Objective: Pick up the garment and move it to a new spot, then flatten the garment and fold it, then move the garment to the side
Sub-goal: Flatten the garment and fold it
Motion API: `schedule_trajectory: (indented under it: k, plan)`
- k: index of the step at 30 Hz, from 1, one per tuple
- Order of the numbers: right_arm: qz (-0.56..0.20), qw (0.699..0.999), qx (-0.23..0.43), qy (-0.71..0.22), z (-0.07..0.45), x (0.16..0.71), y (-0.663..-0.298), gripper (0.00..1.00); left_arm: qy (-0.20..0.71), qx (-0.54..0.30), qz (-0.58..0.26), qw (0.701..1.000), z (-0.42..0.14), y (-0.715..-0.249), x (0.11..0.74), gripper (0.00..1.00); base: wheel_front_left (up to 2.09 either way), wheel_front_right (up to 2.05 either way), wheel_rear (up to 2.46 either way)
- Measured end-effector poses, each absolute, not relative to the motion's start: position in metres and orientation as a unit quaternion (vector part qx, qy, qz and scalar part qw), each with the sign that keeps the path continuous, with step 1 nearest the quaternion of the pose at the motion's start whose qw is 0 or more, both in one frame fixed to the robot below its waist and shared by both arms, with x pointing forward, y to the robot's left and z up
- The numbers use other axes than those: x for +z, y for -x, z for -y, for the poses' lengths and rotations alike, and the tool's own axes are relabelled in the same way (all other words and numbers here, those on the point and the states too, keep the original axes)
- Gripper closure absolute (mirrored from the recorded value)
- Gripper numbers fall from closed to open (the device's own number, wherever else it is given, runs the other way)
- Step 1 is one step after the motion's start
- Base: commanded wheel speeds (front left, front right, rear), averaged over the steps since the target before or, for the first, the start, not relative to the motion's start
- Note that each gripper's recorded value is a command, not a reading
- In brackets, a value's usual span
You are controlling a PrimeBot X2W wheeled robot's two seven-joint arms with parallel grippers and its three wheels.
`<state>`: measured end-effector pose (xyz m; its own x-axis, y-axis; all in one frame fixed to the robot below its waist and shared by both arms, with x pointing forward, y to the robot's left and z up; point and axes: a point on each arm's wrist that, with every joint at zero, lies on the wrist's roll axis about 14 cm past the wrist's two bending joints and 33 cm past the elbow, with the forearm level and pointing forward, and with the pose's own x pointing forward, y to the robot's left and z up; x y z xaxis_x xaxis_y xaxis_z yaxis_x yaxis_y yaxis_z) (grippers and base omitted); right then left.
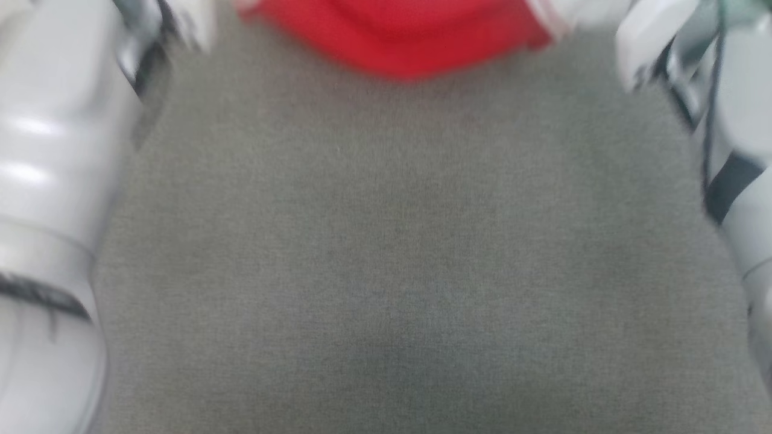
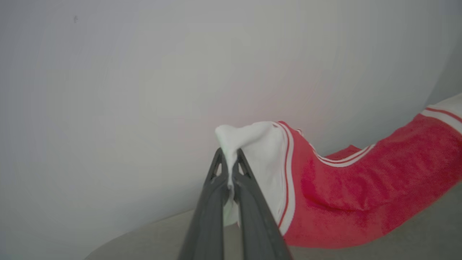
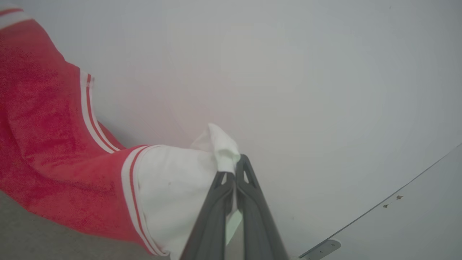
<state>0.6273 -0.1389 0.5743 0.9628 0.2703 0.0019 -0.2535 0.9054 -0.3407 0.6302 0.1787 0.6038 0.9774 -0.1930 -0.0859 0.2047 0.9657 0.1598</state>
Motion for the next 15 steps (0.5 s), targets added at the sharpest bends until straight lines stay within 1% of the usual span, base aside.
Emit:
schedule_trajectory:
  k: [2,6,9,15]
  plan:
    - [-0.007,0.976,0.142,0.165,0.135,0.558,-0.614,1.00,-0.082,-0.111,-0.068,0.988,-0.177,-0.614,0.587,1.00,0.00,0.00,0.00]
    - [-0.053,0.978,0.153,0.134,0.130,0.538,-0.585,1.00,-0.056,-0.108,-0.127,0.984,-0.195,-0.580,0.567,1.00,0.00,0.00,0.00]
    - [-0.074,0.975,0.167,0.125,0.125,0.528,-0.569,1.00,-0.057,-0.111,-0.151,0.981,-0.202,-0.562,0.556,1.00,0.00,0.00,0.00]
    - [-0.149,0.964,0.189,0.113,0.153,0.498,-0.516,1.00,-0.038,-0.130,-0.218,0.967,-0.215,-0.507,0.521,1.00,0.00,0.00,0.00]
